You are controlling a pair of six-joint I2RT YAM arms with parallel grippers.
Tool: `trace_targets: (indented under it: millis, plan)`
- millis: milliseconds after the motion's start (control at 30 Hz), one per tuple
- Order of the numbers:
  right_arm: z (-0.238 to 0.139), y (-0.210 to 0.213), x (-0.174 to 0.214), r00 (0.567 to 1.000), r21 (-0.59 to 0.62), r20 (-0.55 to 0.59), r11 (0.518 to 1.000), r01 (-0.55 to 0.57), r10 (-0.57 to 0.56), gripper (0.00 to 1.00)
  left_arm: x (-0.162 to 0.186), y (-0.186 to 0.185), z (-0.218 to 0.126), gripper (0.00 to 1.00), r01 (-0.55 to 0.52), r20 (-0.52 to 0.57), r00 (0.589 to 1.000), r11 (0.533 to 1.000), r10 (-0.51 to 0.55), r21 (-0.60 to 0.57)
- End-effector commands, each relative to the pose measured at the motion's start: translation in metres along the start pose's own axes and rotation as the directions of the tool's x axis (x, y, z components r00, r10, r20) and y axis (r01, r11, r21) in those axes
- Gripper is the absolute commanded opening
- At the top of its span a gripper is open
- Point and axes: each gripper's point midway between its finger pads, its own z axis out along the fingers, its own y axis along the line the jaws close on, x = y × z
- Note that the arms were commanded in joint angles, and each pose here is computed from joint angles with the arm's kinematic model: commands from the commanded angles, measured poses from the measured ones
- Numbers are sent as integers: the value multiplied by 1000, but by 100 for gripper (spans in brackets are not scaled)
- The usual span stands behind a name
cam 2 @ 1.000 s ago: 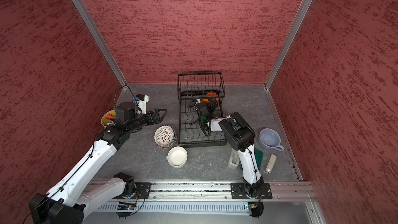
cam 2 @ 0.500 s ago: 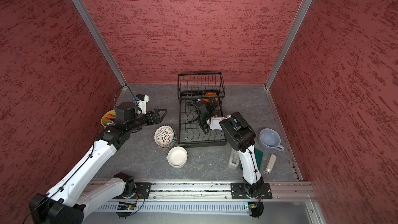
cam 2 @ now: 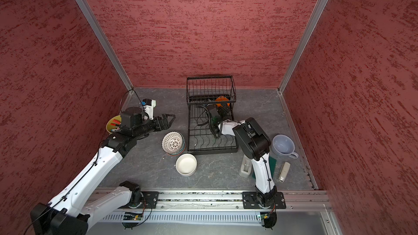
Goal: Load the bowls into the dish rack
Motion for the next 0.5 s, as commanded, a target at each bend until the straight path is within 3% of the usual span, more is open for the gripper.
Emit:
trace_targets:
  millis: [0,467]
  plan:
    - [-8,2,-17,997,-78,36,995,-68,71,99,-7,0,-3,100,-7,26,1000,1000,7,-5]
    - [-7,29,-17,999,-104,39,994,25,-21,99,-5,3,-3,100,-15,21,1000,1000,16,-14]
